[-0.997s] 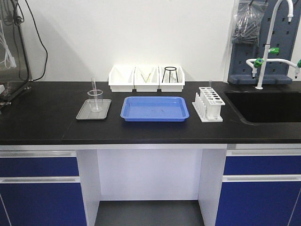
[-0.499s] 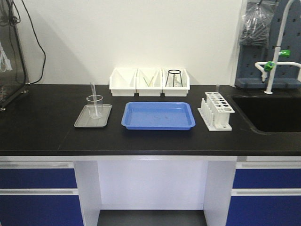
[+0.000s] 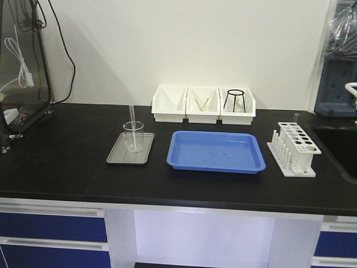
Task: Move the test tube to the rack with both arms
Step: 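Drive the base forward toward the bench with the white bins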
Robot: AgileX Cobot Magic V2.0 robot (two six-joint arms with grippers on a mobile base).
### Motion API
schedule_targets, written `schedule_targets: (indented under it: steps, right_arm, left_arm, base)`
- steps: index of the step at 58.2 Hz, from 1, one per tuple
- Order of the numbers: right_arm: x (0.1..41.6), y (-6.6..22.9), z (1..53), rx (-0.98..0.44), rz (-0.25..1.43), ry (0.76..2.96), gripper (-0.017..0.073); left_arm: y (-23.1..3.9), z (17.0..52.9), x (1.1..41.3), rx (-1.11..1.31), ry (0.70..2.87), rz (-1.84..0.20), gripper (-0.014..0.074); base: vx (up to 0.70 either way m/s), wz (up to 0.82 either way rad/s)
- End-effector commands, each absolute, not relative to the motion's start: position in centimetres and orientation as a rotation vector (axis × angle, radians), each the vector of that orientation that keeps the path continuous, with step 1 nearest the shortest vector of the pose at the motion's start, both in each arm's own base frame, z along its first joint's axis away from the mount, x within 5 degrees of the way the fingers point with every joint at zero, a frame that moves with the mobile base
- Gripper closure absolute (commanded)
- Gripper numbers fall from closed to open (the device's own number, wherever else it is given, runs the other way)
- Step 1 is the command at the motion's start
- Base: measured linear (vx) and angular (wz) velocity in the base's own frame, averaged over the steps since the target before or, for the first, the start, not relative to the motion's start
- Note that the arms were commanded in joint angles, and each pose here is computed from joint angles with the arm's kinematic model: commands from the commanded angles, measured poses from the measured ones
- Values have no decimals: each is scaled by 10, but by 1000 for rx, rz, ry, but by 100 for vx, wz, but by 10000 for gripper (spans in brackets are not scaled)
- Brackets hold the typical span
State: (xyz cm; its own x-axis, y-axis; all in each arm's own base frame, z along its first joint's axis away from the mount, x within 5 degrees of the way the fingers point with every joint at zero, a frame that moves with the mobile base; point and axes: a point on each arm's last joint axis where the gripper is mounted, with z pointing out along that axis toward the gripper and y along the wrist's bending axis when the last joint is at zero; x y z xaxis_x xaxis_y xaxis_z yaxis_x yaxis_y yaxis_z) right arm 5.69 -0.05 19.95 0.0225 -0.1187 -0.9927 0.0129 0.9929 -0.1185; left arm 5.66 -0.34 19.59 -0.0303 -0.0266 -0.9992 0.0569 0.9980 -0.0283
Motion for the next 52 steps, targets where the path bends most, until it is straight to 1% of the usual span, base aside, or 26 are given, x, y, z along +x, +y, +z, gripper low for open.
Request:
schedule_targets:
  steps: [1,18,52]
  right_arm:
    - [55,-1,206,-82,-109,1460,570]
    - [55,-1,206,-82,-109,1459,570]
    - [55,-1,206,-82,-109,1459,570]
  left_arm:
    - [-3,203,55,8,1504,-82,596]
    - [-3,203,55,8,1504,-82,596]
    - [-3,203,55,8,1504,-82,596]
  base:
    - [21,8]
    - [21,-1]
    - [27,-14]
